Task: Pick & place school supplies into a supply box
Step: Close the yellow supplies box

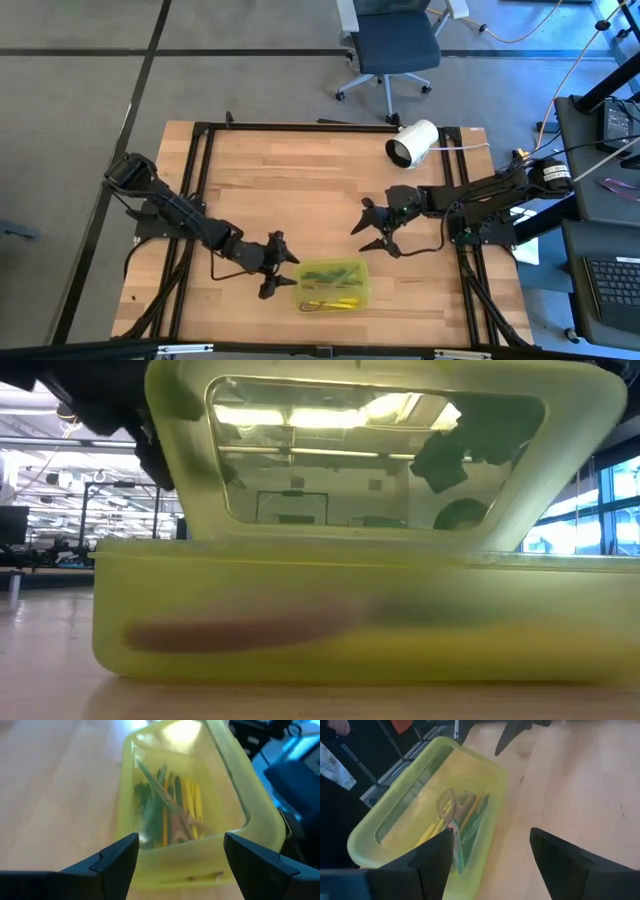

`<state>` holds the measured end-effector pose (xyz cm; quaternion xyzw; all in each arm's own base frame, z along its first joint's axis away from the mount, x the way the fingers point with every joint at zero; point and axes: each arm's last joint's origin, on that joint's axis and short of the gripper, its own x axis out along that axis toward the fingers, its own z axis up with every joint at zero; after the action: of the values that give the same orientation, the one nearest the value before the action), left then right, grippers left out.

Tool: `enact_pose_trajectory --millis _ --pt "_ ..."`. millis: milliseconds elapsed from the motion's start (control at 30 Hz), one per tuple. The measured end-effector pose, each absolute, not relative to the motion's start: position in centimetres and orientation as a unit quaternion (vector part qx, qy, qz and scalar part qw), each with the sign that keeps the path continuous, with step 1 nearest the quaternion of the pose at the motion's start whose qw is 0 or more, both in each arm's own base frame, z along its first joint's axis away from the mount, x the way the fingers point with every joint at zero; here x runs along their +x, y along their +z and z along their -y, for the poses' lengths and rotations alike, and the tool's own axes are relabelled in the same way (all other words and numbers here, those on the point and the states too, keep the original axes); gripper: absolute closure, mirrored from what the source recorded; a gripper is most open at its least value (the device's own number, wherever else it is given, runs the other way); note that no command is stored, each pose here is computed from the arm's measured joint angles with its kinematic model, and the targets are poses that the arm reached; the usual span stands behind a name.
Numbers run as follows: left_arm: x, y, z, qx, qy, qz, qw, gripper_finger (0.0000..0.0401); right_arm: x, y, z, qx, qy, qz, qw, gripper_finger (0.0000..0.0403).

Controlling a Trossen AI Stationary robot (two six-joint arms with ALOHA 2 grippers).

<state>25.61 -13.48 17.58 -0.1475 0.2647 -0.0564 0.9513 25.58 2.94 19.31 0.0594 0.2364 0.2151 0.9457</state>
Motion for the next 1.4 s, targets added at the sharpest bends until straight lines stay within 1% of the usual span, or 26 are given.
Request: enact_pose_trajectory --millis 67,233,333,500,733,867,1033,1200,1400 --pt "25.7 18.0 13.7 -0.143 -0.040 -0.252 0.956 0.0118 25.6 19.4 -3.1 0.060 0.219 -0.234 0.946 0.0138" --pt "26.9 20.1 14.6 -0.119 -0.040 -0.216 0.968 0.0118 25.5 19.6 -4.4 0.065 0.238 -0.228 0.942 0.0138" --pt "28.0 20.3 15.3 -0.102 -0.041 -0.218 0.970 0.0118 25.4 19.7 -5.6 0.055 0.251 -0.222 0.941 0.0138" --pt "29.9 18.3 16.7 -0.091 -0.064 -0.258 0.960 0.0118 25.1 19.8 -7.4 0.053 0.235 -0.219 0.945 0.0138" --pt "31.7 15.8 18.6 -0.081 -0.081 -0.289 0.950 0.0118 24.9 20.3 -9.7 0.088 0.199 -0.195 0.956 0.0138" --pt "31.7 15.0 18.9 -0.083 -0.075 -0.300 0.947 0.0118 26.0 20.1 -11.8 0.097 0.171 -0.209 0.958 0.0138" --pt "31.6 14.7 19.0 -0.089 -0.068 -0.307 0.945 0.0118 28.2 19.3 -14.4 0.088 0.158 -0.273 0.945 0.0138" --pt "31.4 14.4 18.9 -0.077 -0.053 -0.321 0.942 0.0118 30.1 17.7 -16.2 0.077 0.106 -0.344 0.930 0.0138" --pt "31.3 14.1 18.4 -0.062 -0.030 -0.344 0.937 0.0118 31.5 16.0 -17.3 0.088 0.090 -0.371 0.920 0.0138"
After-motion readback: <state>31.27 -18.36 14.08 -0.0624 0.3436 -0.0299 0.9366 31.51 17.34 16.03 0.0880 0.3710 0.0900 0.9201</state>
